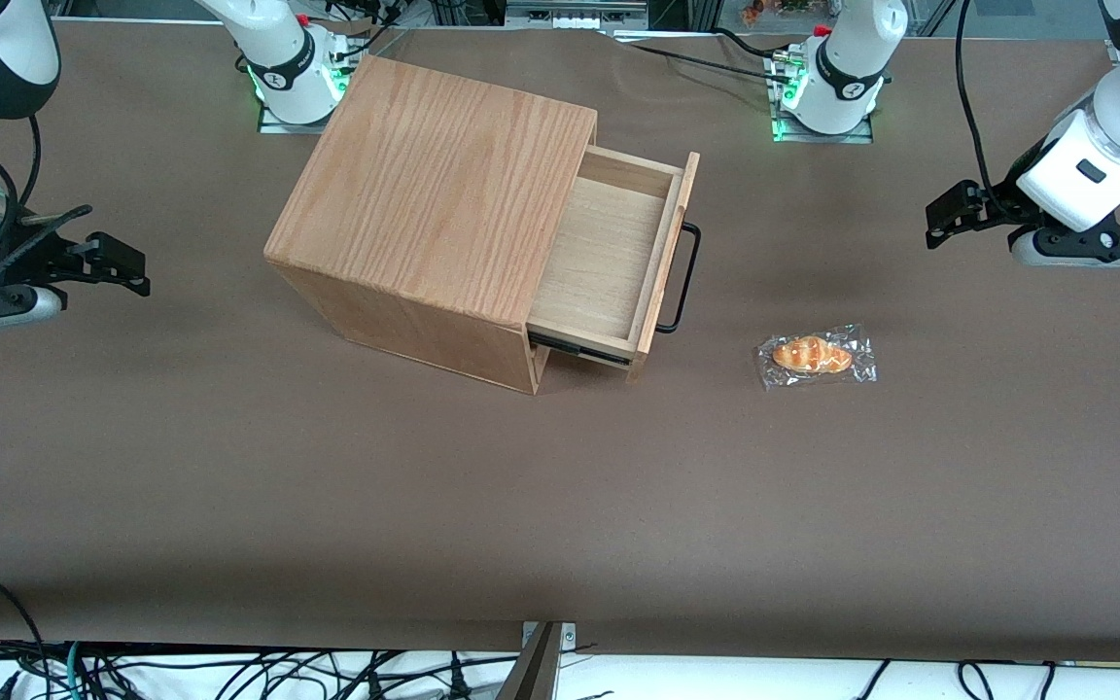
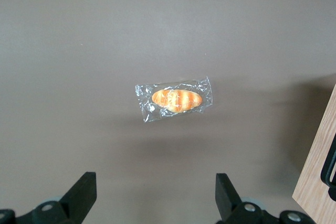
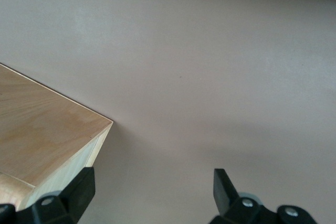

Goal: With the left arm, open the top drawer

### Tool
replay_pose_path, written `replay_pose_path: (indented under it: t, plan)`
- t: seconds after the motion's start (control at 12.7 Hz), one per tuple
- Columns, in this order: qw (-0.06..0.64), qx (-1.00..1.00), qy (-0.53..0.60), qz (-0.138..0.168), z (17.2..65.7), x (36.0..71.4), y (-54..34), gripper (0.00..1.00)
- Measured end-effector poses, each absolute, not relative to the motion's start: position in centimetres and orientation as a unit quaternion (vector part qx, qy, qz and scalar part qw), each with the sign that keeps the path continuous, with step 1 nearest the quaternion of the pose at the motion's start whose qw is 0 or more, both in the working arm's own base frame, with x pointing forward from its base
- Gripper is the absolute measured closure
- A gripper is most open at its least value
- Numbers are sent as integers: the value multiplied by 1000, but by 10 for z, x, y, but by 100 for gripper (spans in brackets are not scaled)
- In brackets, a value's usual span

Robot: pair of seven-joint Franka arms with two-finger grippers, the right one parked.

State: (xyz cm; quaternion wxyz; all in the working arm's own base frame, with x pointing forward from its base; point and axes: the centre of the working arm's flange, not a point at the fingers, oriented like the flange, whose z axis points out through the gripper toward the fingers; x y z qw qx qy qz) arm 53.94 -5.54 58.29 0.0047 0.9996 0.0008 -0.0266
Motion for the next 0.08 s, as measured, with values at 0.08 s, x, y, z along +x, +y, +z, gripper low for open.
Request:
replay_pose_path:
  t: [0.08]
  plan:
    - [5, 1000, 1, -27, 583, 539, -55, 0]
